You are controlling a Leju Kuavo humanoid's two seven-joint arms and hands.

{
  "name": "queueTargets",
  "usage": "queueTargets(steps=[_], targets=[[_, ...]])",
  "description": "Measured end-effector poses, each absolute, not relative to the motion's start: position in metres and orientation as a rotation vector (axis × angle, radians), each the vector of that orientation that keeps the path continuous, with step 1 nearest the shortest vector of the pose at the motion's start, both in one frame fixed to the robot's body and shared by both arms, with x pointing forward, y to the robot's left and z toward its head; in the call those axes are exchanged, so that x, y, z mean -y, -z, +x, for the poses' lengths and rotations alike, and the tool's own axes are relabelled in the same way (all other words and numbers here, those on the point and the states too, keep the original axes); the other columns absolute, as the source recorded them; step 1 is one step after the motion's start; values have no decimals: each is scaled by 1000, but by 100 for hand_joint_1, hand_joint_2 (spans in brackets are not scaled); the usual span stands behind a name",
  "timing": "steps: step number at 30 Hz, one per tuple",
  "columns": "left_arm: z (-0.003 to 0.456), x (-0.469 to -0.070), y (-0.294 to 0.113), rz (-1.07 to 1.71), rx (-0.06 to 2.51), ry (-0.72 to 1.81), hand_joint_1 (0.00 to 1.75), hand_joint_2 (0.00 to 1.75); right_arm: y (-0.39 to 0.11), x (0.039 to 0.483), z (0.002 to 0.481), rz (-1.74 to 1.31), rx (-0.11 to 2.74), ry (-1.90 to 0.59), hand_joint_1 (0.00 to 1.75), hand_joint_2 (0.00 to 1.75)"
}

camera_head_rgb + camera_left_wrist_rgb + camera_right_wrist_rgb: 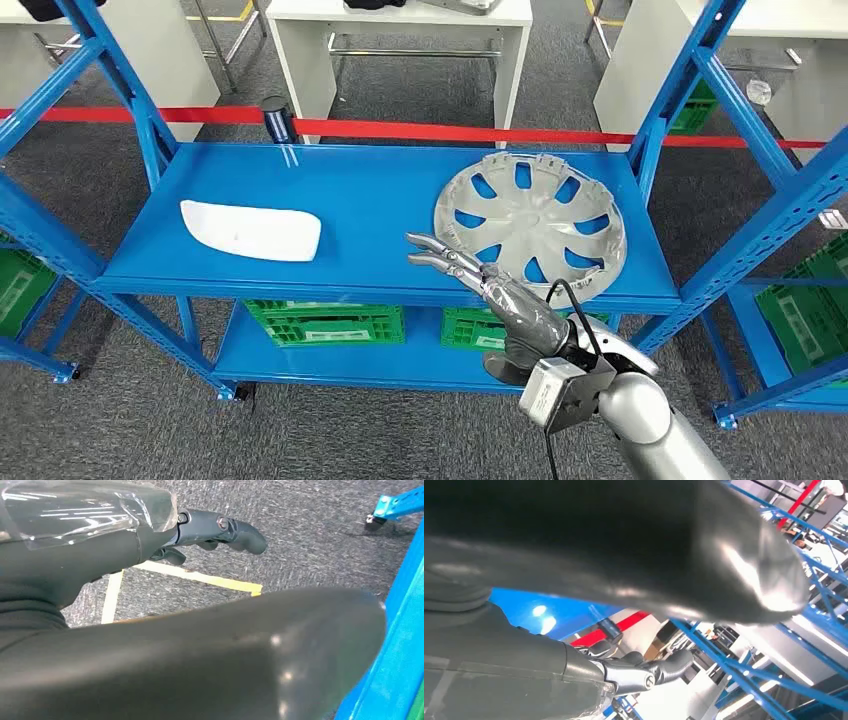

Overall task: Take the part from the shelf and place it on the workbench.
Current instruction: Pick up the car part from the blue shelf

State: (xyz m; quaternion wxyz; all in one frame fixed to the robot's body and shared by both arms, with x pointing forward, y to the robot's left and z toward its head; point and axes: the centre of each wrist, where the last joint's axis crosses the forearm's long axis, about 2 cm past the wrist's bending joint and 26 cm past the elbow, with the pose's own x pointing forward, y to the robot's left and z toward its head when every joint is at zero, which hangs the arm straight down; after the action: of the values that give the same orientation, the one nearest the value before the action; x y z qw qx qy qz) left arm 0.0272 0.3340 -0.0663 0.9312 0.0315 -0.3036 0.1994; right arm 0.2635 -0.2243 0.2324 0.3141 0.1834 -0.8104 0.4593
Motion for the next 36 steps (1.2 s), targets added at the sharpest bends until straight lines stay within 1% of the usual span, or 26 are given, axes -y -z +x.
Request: queueTargets(steps=[17,21,26,33,36], targets=[[24,-339,65,80,616,-403,0,0,-231,222,262,489,2128,-1209,0,0],[24,-339,65,87,614,-403,0,0,-232,222,262,512,2087,-1197,0,175],[24,-336,65,80,610,-394,0,0,-222,219,262,596,1944,-1178,0,175],[25,-338,65,80,618,-360,0,0,-206,210,274,534,1714,-1240,0,175],[26,-340,65,80,624,-351,0,0,-192,211,280,383,1647,-1299,0,175]])
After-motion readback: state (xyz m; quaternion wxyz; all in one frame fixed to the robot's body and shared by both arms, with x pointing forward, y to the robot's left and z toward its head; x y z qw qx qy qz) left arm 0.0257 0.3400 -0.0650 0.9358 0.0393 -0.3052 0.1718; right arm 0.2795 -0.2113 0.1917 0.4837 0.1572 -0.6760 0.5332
